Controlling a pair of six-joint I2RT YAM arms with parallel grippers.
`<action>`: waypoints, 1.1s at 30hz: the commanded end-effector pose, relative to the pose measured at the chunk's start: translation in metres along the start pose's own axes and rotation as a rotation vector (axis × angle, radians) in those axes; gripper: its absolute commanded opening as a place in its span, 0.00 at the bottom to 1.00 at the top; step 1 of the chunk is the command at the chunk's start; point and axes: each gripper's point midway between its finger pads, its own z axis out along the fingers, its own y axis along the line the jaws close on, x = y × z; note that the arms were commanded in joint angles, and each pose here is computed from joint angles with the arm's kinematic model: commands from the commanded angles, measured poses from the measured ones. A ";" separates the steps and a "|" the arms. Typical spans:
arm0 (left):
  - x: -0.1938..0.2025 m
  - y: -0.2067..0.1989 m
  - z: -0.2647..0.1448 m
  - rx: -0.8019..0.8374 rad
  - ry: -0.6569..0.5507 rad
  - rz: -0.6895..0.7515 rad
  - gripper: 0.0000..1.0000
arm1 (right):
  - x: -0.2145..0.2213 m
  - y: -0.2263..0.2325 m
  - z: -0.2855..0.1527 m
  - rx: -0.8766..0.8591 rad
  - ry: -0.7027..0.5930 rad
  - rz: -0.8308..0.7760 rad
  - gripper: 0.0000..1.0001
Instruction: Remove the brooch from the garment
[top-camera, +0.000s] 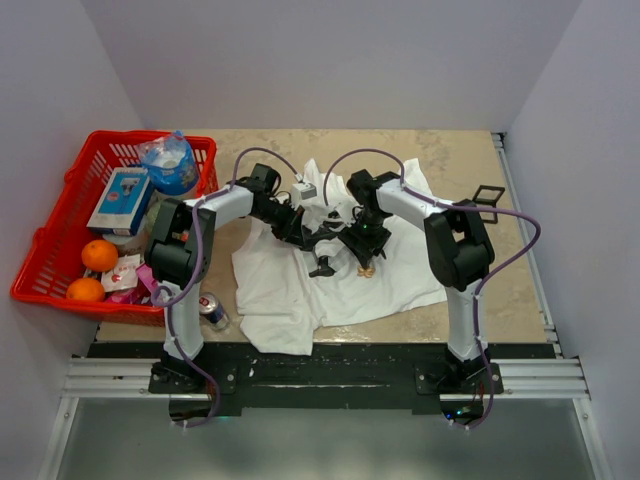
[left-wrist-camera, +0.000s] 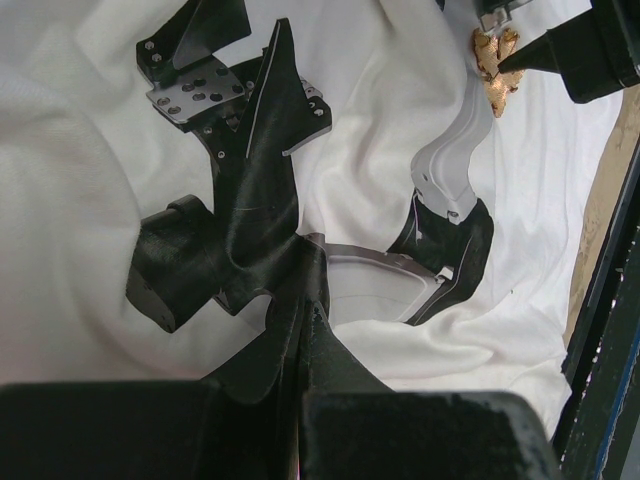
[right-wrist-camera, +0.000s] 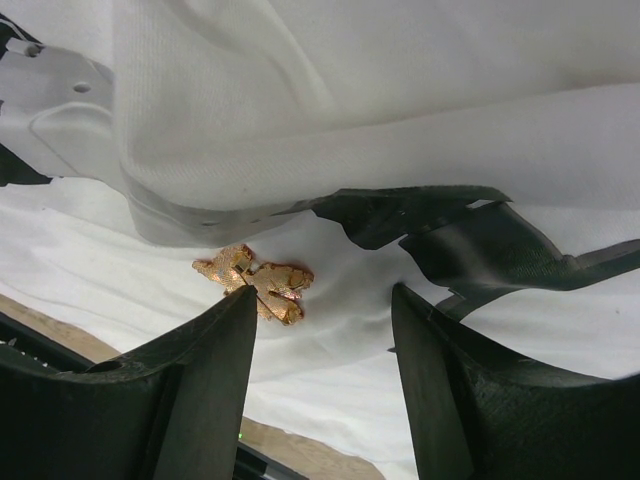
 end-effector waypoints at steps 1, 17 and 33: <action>-0.029 -0.009 -0.019 -0.002 -0.081 0.066 0.00 | -0.008 -0.005 -0.015 0.037 -0.030 -0.024 0.59; -0.033 -0.011 -0.021 -0.007 -0.087 0.075 0.00 | -0.021 -0.023 -0.035 0.162 -0.095 0.006 0.58; -0.047 -0.015 -0.029 -0.010 -0.118 0.107 0.00 | -0.025 -0.002 -0.085 0.115 -0.239 -0.084 0.51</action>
